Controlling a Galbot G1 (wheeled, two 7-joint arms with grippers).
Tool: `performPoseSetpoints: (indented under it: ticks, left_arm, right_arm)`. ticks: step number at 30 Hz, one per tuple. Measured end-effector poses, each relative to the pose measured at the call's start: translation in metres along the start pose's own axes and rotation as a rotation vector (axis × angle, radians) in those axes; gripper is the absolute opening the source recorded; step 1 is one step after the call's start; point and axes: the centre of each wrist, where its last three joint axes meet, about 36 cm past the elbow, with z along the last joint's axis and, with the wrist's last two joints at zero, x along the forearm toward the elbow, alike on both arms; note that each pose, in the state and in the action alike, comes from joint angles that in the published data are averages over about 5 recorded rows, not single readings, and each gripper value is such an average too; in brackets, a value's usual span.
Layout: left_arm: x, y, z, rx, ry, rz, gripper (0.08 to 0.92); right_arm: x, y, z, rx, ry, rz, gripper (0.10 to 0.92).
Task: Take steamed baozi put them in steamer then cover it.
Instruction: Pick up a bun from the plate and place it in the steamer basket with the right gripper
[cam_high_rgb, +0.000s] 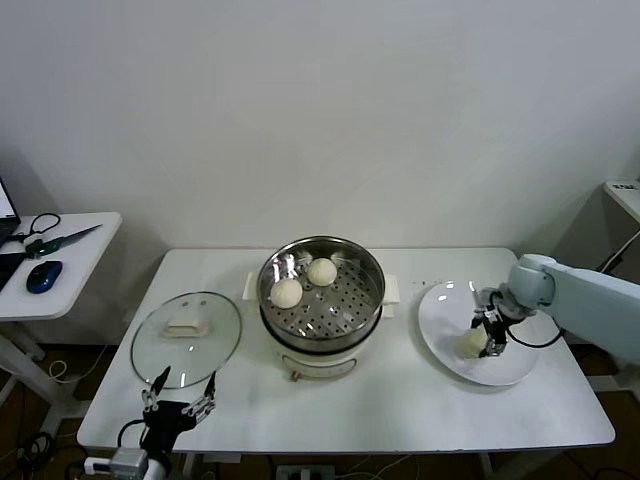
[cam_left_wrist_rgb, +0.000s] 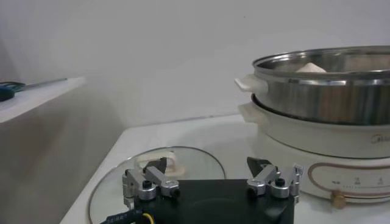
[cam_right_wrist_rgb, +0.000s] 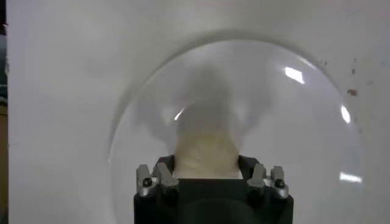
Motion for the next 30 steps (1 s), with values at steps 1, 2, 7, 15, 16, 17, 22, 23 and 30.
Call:
performPoseSetpoints:
  ticks: [1,2,7,15,16,17,22,23,30]
  left_arm:
    - [0.000,-0.001,0.000,0.000,-0.001,0.001,0.823]
    - [0.000,-0.001,0.000,0.000,-0.001,0.001,0.823]
    - [0.000,-0.004,-0.001,-0.002,-0.003,0.003,0.823]
    - [-0.001,-0.005,-0.005,-0.006,-0.011,0.004,0.823]
    - [-0.001,-0.005,-0.006,-0.006,-0.013,0.005,0.823]
    - [-0.001,-0.005,-0.006,-0.006,-0.014,0.005,0.823]
    - [0.000,-0.004,-0.011,-0.009,-0.018,0.003,0.823]
    - [0.001,-0.004,-0.011,-0.009,-0.019,0.002,0.823]
    - [0.003,-0.004,-0.015,-0.009,-0.025,-0.002,0.823]
  right_arm:
    - [0.014,-0.007,-0.006,0.032,-0.001,0.009,0.695]
    - [0.029,-0.015,-0.012,0.067,-0.003,0.021,0.697]
    - [0.118,-0.049,-0.065,0.295,-0.016,0.115,0.699]
    - [0.207,-0.047,-0.199,0.733,-0.029,0.214,0.704]
    - [0.210,-0.043,-0.215,0.784,-0.031,0.218,0.704]
    - [0.211,-0.039,-0.231,0.835,-0.033,0.222,0.704]
    - [0.196,-0.017,-0.295,1.053,-0.040,0.216,0.704]
    - [0.191,-0.013,-0.305,1.090,-0.041,0.213,0.704]
    - [0.145,0.009,-0.349,1.278,-0.041,0.186,0.699]
